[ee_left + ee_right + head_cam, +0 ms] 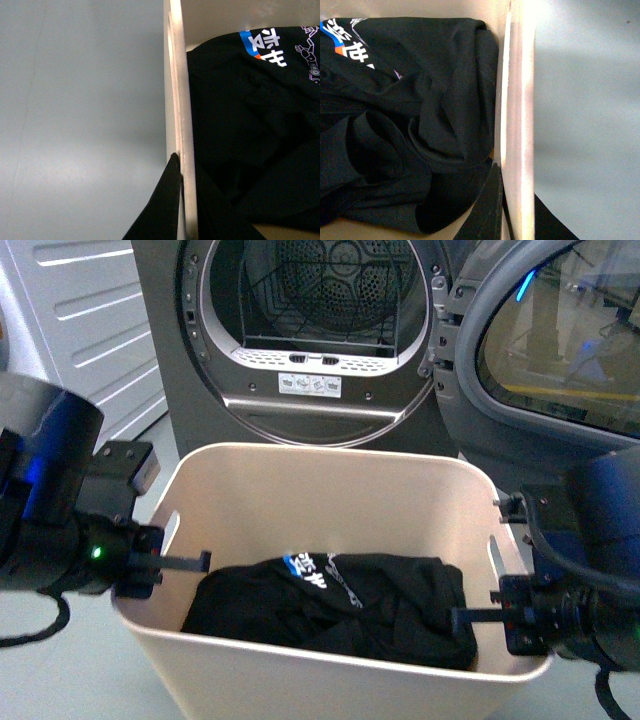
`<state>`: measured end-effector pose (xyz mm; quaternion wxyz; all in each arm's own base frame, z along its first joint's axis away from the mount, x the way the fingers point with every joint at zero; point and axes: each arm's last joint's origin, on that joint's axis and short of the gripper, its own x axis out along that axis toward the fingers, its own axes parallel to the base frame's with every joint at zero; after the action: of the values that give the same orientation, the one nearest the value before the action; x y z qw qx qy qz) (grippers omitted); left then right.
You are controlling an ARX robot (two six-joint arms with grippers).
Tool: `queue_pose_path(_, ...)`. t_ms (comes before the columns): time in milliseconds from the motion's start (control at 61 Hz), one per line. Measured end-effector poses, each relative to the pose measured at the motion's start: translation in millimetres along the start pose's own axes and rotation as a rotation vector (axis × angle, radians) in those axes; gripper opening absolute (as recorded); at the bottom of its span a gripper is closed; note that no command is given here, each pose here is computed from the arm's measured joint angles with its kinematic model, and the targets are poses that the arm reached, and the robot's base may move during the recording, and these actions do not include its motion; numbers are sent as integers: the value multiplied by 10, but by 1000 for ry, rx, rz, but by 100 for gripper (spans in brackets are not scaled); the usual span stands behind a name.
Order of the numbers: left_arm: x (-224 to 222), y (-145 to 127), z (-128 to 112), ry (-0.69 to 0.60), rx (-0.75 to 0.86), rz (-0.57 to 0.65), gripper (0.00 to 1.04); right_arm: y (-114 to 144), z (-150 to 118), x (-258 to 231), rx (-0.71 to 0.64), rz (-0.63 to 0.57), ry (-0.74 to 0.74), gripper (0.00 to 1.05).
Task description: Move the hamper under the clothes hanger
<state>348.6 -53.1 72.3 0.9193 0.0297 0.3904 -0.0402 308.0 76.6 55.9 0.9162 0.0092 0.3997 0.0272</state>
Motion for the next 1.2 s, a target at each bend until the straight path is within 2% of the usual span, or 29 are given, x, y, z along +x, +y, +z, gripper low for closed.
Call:
queue_pose_path(328,-475,-59,-274,-5,-39,-54,4,-101,-356,-429,20,31,-51,3)
queue_pose_path(590,-608,-38,-502,13,-52,-66,4,-125,-598,-576,41,62,-33,3)
queue_pose_path(1196,-623,15,-533,11,-72,-47,4,-82,-592,-580,33,85,-40,3)
